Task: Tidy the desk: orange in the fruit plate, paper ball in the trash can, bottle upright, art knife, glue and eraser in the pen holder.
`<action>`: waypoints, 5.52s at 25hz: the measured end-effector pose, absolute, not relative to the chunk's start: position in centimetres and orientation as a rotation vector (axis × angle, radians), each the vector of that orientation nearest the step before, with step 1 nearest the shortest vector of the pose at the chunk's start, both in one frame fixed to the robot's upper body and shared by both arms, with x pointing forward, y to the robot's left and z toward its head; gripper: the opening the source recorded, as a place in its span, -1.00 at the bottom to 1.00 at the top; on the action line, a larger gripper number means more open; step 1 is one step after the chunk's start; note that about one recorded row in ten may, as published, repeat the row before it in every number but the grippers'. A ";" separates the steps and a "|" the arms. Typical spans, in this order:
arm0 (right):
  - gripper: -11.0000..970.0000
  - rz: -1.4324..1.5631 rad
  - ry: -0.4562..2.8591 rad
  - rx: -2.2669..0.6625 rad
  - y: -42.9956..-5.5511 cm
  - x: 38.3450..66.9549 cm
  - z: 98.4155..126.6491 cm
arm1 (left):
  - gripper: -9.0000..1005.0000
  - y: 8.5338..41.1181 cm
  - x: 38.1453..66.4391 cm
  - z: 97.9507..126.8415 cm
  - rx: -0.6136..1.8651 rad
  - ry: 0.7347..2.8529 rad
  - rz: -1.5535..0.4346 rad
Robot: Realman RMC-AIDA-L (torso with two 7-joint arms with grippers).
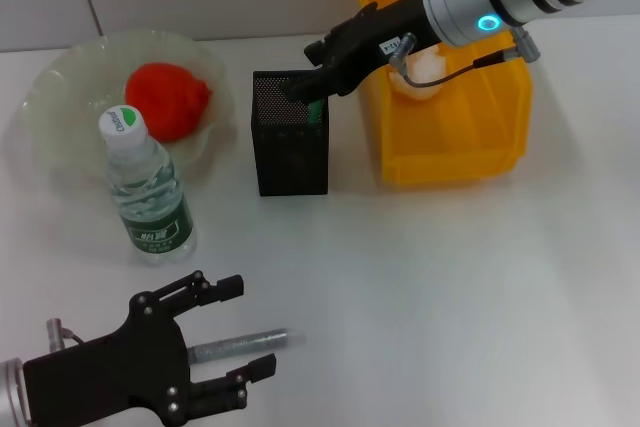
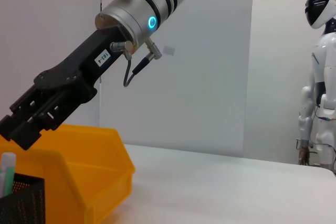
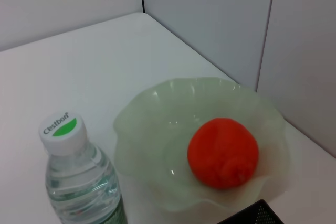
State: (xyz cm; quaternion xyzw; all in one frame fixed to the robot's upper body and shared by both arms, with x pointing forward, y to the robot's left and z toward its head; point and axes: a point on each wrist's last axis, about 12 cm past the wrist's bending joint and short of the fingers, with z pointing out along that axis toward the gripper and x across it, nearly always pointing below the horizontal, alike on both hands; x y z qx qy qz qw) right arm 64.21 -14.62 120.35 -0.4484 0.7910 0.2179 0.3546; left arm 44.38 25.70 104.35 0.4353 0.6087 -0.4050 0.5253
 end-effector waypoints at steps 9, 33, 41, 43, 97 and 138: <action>0.29 0.586 1.954 -1.133 -15.8 62.9 122.3 | 0.62 25.8 44.2 104.4 1.040 1.454 -0.974; 0.29 0.952 1.649 -0.968 -33.2 45.1 116.9 | 0.59 24.6 47.0 106.3 1.113 1.390 -0.998; 0.29 0.948 1.683 -0.935 -35.6 43.4 112.8 | 0.58 22.0 49.6 108.5 1.267 1.547 -0.998; 0.29 0.941 1.692 -0.925 -35.9 43.2 112.5 | 0.57 22.0 49.6 108.5 1.267 1.547 -0.998; 0.61 0.951 1.707 -1.003 -35.8 42.1 107.9 | -0.01 9.8 52.1 113.7 1.887 2.247 -0.138; 0.61 0.936 1.718 -0.996 -35.9 42.0 107.7 | -0.43 10.3 52.9 112.3 1.920 2.299 -0.097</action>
